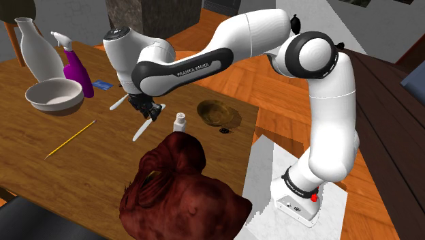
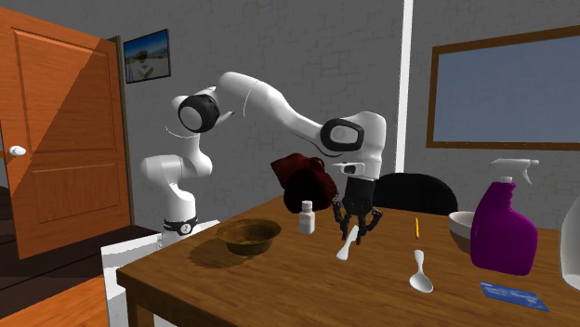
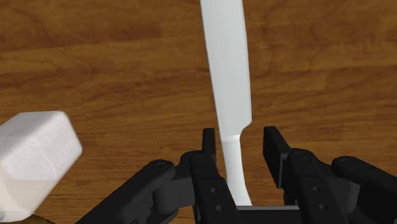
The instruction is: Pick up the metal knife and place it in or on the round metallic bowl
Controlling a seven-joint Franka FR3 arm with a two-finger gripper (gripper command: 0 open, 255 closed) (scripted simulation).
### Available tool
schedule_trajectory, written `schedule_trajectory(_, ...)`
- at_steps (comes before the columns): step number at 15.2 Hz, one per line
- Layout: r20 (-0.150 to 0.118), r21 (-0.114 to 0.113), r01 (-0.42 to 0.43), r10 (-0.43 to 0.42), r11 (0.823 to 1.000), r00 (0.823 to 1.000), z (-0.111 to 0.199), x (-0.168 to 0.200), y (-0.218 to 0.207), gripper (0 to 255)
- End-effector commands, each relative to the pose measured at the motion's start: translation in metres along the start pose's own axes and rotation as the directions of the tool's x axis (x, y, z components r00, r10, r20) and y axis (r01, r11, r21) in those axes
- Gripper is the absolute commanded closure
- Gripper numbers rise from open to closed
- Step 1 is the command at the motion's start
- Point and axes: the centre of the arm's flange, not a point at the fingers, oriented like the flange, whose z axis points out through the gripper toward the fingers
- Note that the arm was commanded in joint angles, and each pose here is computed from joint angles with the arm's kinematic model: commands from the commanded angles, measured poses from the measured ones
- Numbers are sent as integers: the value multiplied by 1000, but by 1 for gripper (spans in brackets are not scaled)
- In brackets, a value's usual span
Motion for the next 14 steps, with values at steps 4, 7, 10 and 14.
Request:
schedule_trajectory(4, -2, -13, 2, -2, 1000, 1000, 4, -3, 1, 255)
schedule_trajectory(7, -2, -13, 2, -2, 1000, 1000, 1, -3, 1, 255)
schedule_trajectory(10, -2, -13, 2, -2, 1000, 1000, -5, 2, 2, 255)
schedule_trajectory(14, -2, -13, 2, -2, 1000, 1000, -26, 6, 4, 255)
